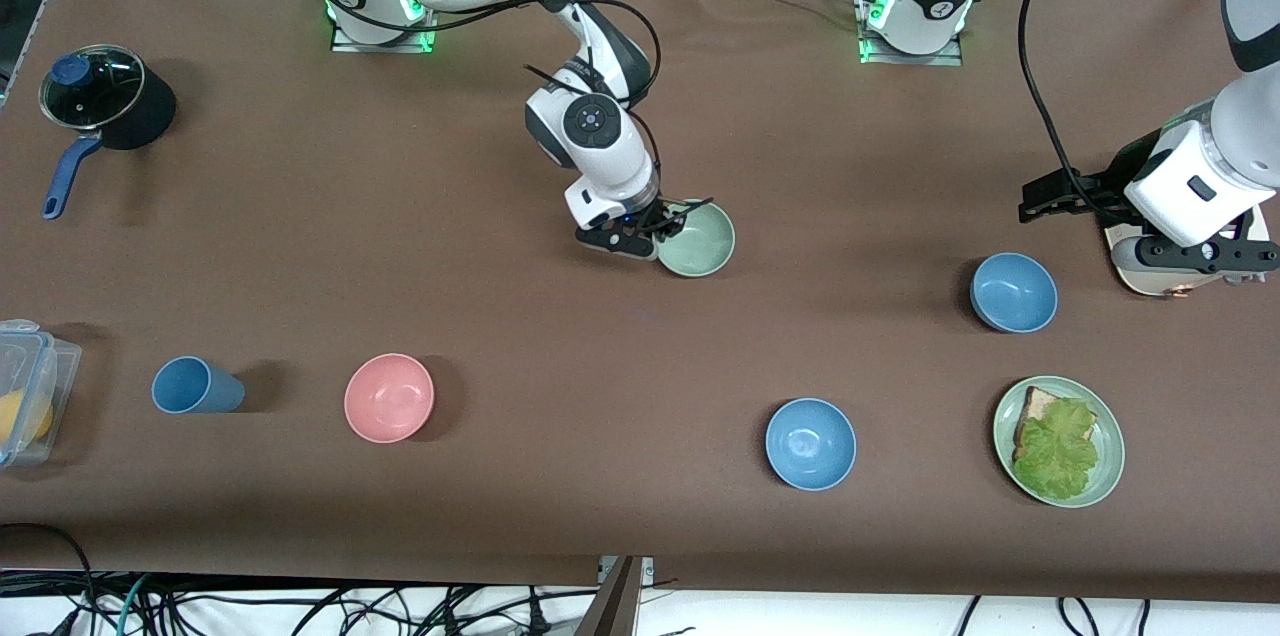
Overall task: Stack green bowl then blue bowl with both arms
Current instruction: 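Carry the green bowl with the right gripper to mid-table and lower it, then open the right gripper and draw it back from the green bowl, then grasp the blue bowl rim with the left gripper while the right gripper withdraws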
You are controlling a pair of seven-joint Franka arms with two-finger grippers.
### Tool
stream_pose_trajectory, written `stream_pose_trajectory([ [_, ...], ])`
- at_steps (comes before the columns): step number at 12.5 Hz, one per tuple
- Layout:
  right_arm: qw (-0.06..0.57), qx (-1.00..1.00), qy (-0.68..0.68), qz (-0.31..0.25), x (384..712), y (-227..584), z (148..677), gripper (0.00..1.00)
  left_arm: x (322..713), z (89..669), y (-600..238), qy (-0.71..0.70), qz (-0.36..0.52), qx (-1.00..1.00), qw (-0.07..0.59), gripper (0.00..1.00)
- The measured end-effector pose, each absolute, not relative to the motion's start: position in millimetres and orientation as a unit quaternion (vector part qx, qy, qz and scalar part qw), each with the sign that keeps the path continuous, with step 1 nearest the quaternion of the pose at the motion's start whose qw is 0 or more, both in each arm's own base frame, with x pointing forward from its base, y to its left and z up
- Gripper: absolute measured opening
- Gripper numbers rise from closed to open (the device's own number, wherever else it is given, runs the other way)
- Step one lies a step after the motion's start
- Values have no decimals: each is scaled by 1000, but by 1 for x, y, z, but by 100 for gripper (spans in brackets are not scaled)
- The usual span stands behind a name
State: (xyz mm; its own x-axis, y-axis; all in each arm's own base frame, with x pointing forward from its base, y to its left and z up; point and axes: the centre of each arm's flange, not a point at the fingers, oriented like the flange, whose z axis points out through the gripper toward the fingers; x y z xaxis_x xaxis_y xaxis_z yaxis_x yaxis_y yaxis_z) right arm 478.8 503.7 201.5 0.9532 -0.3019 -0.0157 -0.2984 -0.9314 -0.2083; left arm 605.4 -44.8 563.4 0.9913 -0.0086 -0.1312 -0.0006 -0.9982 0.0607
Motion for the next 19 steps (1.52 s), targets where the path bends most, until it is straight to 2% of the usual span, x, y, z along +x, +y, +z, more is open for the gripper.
stream_pose_trajectory([
  [3,77,-984,160,-28,519,471,227,68,606,563,-45,-2,-66,997,30,100],
  [5,47,-987,151,-40,556,428,285,91,606,559,-45,-3,-70,997,30,100],
  [6,34,-989,138,-41,573,397,317,99,607,553,-45,-3,-76,997,30,100],
  [9,27,-994,101,-30,608,301,388,99,606,518,-45,-16,-110,993,29,100],
  [12,25,-998,60,-3,621,219,428,99,612,476,-16,-60,-123,990,39,100],
  [16,16,-999,42,13,619,132,475,99,609,404,69,-81,-78,991,73,100],
  [19,17,-999,35,25,606,108,500,100,593,338,121,-57,-59,992,100,99],
])
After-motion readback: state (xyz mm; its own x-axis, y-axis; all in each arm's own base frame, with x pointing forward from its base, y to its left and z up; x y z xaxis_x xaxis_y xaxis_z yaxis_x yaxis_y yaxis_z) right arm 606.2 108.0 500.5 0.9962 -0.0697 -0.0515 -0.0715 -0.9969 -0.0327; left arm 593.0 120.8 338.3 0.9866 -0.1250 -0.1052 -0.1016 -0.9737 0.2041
